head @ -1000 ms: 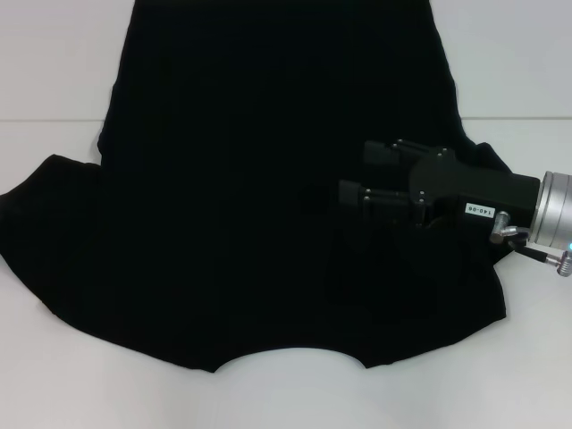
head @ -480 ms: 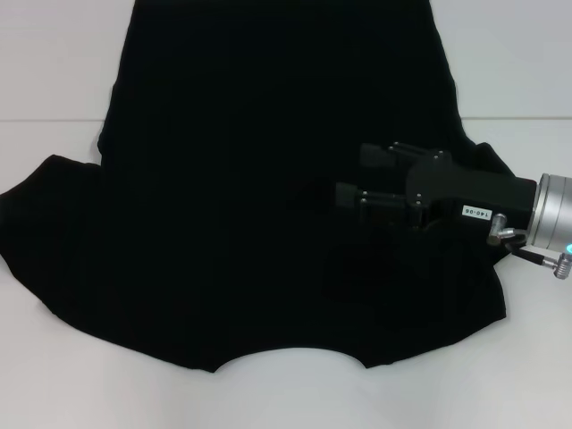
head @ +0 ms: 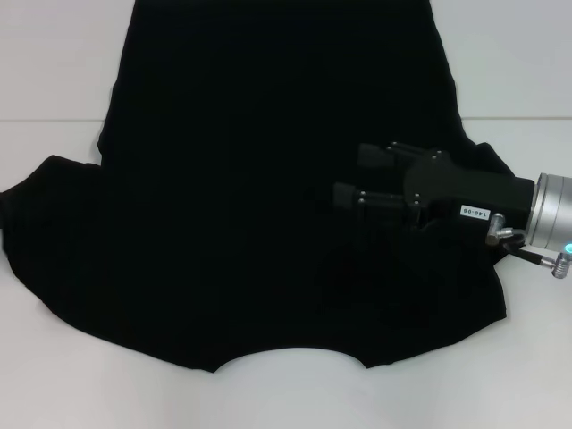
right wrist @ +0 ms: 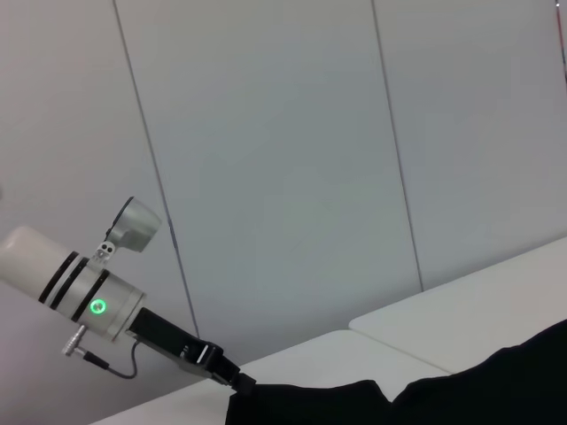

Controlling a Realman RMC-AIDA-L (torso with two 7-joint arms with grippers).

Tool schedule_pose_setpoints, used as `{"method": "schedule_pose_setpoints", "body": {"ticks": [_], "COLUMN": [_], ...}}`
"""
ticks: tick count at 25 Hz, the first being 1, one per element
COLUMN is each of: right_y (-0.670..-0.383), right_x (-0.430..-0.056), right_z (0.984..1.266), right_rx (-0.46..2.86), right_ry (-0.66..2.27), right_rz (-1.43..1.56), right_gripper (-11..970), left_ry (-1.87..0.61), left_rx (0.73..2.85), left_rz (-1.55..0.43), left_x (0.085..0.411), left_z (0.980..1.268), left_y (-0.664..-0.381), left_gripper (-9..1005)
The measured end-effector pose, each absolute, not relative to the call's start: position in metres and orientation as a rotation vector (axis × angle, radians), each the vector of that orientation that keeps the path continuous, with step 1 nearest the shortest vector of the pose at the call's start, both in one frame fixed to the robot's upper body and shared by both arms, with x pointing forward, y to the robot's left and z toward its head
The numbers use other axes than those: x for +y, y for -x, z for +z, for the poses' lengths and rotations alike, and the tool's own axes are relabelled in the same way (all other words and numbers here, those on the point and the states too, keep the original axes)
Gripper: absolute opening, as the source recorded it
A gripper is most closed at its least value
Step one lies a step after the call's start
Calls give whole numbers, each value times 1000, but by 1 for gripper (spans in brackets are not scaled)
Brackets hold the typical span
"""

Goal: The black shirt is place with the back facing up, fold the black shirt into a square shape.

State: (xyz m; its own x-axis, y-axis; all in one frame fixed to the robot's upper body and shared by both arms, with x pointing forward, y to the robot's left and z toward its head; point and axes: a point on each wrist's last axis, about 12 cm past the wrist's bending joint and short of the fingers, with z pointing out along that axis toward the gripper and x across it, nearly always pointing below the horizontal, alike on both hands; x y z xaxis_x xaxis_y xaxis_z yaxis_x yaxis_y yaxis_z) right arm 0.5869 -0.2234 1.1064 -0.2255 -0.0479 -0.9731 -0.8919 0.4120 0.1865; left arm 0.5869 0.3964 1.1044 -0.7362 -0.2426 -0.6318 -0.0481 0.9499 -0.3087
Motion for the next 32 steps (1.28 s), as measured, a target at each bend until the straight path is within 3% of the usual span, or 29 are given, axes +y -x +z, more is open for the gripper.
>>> {"method": "schedule_pose_setpoints", "body": {"ticks": [10, 18, 24, 32], "right_y": [-588, -585, -585, -585], "right_x": [-220, -223, -224, -224], "right_z": [1107, 1105, 1105, 1105], "right_rx": [1598, 1601, 1601, 1599], "right_ry": [855, 845, 848, 851], "right_rz": [992, 997, 996, 994], "right_gripper": [878, 877, 877, 878], "left_ry": [-11, -273, -385, -461], "left_rx": [2307, 2266, 2275, 2282], "left_rz": [-560, -722, -733, -737], "left_x": [350, 290, 267, 250], "left_z": [1118, 1125, 1120, 1116], "left_y": [-611, -620, -620, -620], "left_gripper": [0, 1, 1, 75]}}
